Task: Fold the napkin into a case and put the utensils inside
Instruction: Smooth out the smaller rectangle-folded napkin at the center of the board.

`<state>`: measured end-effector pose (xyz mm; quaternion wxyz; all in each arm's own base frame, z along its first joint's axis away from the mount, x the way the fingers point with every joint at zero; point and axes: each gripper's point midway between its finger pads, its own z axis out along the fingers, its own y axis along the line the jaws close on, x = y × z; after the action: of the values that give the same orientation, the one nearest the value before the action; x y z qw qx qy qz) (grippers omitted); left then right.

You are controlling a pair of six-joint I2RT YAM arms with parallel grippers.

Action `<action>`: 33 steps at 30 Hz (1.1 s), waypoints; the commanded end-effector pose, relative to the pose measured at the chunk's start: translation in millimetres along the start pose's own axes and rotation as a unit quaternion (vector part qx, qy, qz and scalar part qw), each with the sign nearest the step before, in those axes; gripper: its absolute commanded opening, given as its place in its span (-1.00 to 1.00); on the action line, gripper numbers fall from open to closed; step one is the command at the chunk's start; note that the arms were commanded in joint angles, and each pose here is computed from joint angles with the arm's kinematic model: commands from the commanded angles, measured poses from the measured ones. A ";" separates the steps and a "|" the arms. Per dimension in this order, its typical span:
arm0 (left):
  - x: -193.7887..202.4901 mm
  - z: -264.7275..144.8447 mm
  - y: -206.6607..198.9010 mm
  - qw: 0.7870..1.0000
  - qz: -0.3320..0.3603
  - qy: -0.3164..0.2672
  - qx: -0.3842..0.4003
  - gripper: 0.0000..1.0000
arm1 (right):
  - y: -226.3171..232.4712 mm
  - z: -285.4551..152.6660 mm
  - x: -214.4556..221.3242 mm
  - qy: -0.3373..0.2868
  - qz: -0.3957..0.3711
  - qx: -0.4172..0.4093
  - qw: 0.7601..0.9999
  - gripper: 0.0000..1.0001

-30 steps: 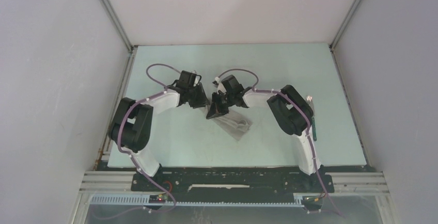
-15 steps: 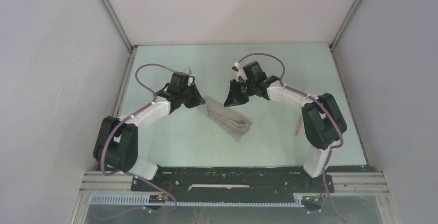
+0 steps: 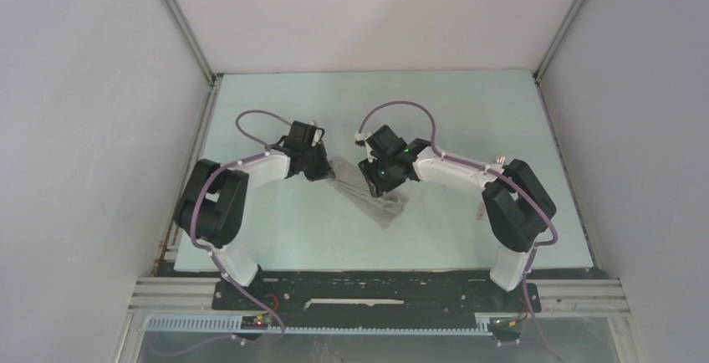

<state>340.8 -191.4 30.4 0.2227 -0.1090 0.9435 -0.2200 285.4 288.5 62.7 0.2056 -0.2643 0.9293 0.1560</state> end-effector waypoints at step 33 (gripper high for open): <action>14.3 -51.0 -27.6 0.998 0.030 -0.026 0.054 -0.38 | 5.4 26.2 3.9 -0.003 -0.134 0.058 0.989 -0.39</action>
<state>333.6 -192.9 66.0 0.2553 -0.0966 0.9306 -0.2441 283.2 295.5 35.1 0.2263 -0.3685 0.8987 0.0726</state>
